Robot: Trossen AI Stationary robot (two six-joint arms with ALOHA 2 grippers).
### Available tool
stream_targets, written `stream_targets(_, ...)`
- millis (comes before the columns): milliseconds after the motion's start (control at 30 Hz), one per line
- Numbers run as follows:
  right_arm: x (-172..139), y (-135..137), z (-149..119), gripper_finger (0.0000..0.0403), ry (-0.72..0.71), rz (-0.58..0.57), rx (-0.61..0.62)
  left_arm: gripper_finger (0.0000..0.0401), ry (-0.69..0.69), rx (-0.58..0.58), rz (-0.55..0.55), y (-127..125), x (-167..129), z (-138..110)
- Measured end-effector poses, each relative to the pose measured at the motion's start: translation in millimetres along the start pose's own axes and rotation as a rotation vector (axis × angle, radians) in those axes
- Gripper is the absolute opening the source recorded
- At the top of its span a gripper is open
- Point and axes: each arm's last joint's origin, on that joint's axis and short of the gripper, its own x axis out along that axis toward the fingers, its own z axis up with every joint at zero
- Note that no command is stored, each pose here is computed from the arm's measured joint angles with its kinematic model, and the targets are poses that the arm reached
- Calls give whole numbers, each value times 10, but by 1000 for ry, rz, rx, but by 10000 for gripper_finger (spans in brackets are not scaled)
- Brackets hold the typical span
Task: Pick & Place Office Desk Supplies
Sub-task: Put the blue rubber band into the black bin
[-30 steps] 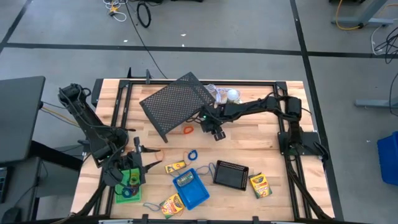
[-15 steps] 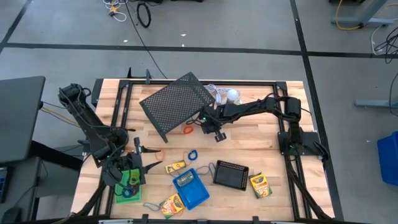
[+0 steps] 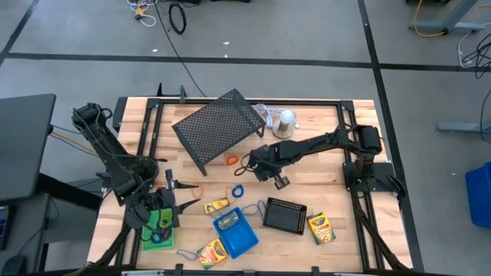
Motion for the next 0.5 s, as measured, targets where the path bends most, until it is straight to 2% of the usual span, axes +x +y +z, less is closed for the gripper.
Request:
stream_targets(133,-5,-49,36,1,7,-120,11,201,-9,9,-10,-8,0,24)
stream_targets(267,-5,-270,-17,16,-45,-182,53,201,-8,13,-18,-11,0,26)
stream_targets(367,-8,-407,-95,58,-55,-196,90,201,-8,11,-21,-12,0,26)
stream_targets(500,1,-548,-227,136,-59,-165,132,201,-7,12,-23,-12,0,26)
